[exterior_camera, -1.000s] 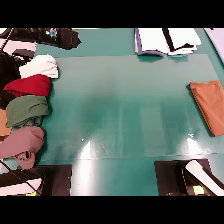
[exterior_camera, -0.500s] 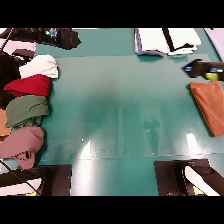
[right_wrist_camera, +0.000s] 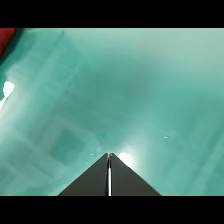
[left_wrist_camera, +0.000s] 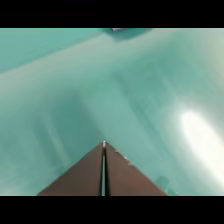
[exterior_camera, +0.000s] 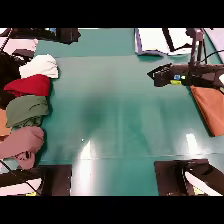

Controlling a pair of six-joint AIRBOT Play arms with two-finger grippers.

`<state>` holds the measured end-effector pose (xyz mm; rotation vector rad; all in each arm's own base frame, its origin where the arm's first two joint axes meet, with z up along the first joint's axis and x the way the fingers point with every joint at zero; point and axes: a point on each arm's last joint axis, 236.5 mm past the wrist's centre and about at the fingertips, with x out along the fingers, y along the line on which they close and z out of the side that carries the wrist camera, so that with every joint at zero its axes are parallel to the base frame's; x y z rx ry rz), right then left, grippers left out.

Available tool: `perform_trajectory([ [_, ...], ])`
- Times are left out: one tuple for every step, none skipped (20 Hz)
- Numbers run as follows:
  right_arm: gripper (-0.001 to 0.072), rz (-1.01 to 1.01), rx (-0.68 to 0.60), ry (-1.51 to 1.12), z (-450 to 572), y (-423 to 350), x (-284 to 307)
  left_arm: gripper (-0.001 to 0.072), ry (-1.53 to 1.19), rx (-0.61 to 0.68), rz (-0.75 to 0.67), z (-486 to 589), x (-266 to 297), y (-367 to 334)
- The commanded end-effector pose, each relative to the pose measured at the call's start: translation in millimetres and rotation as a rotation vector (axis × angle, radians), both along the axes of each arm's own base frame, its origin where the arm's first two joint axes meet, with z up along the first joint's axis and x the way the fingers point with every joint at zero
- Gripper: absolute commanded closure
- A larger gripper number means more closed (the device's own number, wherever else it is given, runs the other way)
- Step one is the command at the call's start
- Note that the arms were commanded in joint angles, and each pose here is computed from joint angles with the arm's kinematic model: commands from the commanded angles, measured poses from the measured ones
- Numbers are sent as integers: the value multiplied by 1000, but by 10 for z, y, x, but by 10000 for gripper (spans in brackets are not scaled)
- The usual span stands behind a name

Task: Fold the shirts.

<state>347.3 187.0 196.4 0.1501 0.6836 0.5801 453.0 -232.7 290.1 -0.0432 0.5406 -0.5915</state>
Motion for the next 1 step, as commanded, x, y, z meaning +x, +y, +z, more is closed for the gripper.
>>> perform_trajectory([
  [697,20,6,-7,20,82,-34,683,-40,-21,13,94,58,-4],
])
